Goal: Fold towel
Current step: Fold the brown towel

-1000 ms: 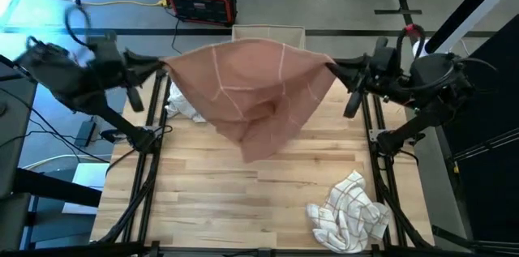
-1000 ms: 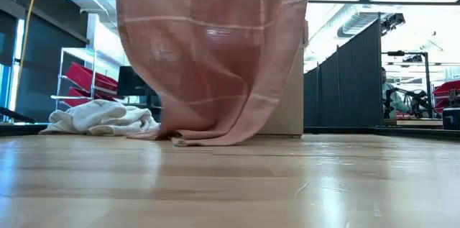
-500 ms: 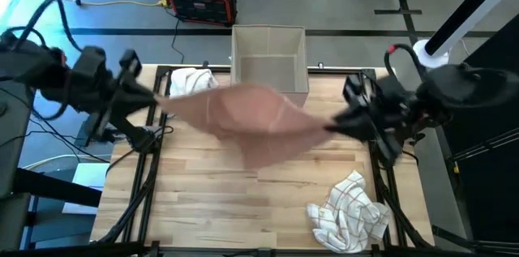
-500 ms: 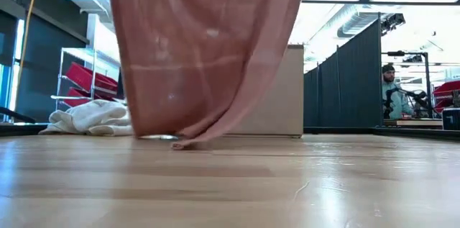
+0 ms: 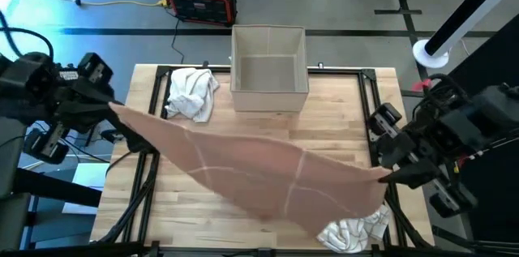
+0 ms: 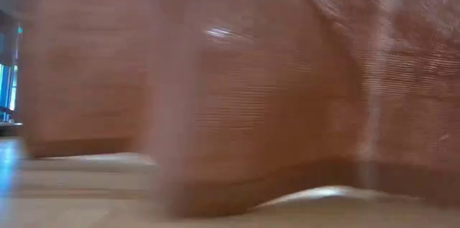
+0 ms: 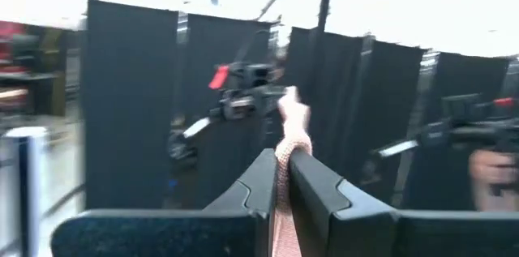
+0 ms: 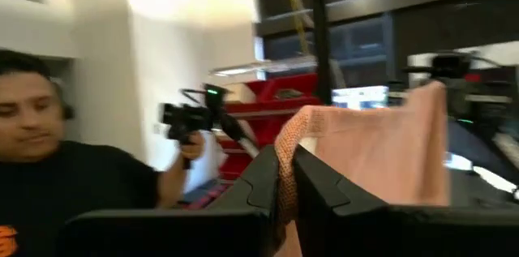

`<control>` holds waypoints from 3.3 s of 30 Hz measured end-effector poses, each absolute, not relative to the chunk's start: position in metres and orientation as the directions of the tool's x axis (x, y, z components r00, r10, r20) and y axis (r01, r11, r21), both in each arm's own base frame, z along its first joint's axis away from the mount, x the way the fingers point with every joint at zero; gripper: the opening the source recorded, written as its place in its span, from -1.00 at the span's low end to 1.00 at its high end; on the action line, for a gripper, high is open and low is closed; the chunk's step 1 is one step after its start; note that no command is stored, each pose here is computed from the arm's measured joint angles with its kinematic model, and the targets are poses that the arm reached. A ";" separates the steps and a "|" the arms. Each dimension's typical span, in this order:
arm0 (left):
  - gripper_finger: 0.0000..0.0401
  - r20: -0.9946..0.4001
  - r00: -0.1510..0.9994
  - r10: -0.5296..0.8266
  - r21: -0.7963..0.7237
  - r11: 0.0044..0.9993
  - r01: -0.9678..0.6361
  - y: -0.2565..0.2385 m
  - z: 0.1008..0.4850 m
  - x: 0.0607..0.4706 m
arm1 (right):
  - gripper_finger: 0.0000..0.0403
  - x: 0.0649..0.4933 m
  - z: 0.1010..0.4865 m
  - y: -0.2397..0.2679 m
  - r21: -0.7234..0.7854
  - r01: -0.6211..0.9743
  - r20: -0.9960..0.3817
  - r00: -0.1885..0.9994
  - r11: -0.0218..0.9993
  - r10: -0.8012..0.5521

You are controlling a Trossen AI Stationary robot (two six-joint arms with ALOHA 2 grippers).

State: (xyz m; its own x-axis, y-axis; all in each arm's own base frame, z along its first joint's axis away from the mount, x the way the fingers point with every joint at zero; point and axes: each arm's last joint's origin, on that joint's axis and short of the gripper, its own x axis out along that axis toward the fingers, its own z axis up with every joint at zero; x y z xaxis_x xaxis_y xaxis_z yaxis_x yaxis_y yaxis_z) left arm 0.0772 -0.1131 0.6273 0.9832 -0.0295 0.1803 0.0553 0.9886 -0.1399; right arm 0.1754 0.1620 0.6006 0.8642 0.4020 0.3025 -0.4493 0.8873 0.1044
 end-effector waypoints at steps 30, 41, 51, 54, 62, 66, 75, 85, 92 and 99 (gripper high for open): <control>-0.93 -0.126 0.895 0.429 -0.010 0.901 -0.433 -0.052 0.543 0.073 | -0.95 0.186 0.492 0.089 -0.107 0.572 -0.394 0.726 0.813 -0.563; -0.93 -0.211 0.888 0.409 -0.192 0.873 -0.448 -0.069 0.514 0.100 | -0.95 0.202 0.470 0.087 -0.142 0.538 -0.499 0.686 0.831 -0.529; -0.93 0.037 0.997 0.075 0.074 0.994 -0.077 -0.092 0.560 0.124 | -0.95 0.219 0.489 0.097 -0.149 0.407 -0.382 0.817 0.901 -0.432; -0.93 0.139 0.989 0.057 0.137 0.988 -0.076 -0.083 0.579 0.115 | -0.95 0.228 0.508 0.106 -0.157 0.287 -0.255 0.913 0.945 -0.319; -0.93 0.209 0.973 0.100 0.168 0.976 -0.136 -0.057 0.605 0.085 | -0.95 0.222 0.565 0.124 -0.269 0.302 0.181 0.948 0.915 -0.260; -0.93 0.223 0.969 0.109 0.170 0.974 -0.149 -0.050 0.608 0.078 | -0.95 0.210 0.586 0.129 -0.263 0.286 0.357 0.916 0.921 -0.183; -0.93 0.187 0.982 -0.039 0.112 0.994 0.018 -0.079 0.601 0.093 | -0.95 0.193 0.588 0.157 -0.196 -0.040 0.427 0.896 0.980 0.122; -0.93 0.279 0.943 -0.182 0.123 0.981 0.153 -0.142 0.610 0.092 | -0.95 0.162 0.586 0.197 -0.180 -0.321 0.442 0.818 0.930 0.368; -0.93 0.360 0.924 -0.129 0.077 0.991 0.109 -0.163 0.622 0.080 | -0.95 0.138 0.593 0.210 -0.258 -0.338 0.505 0.751 0.905 0.425; -0.93 0.356 0.934 -0.022 0.042 0.999 0.008 -0.162 0.628 0.077 | -0.95 0.128 0.598 0.209 -0.284 -0.165 0.524 0.798 0.945 0.297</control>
State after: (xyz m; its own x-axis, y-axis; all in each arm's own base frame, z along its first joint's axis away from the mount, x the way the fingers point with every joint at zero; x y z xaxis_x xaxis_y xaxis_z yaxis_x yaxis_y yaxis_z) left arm 0.0770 -0.1618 0.6277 0.9344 -0.0222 0.3555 0.0078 0.9991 0.0419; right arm 0.1280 0.2086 0.5983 0.7983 0.2968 0.5241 -0.1649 0.9446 -0.2837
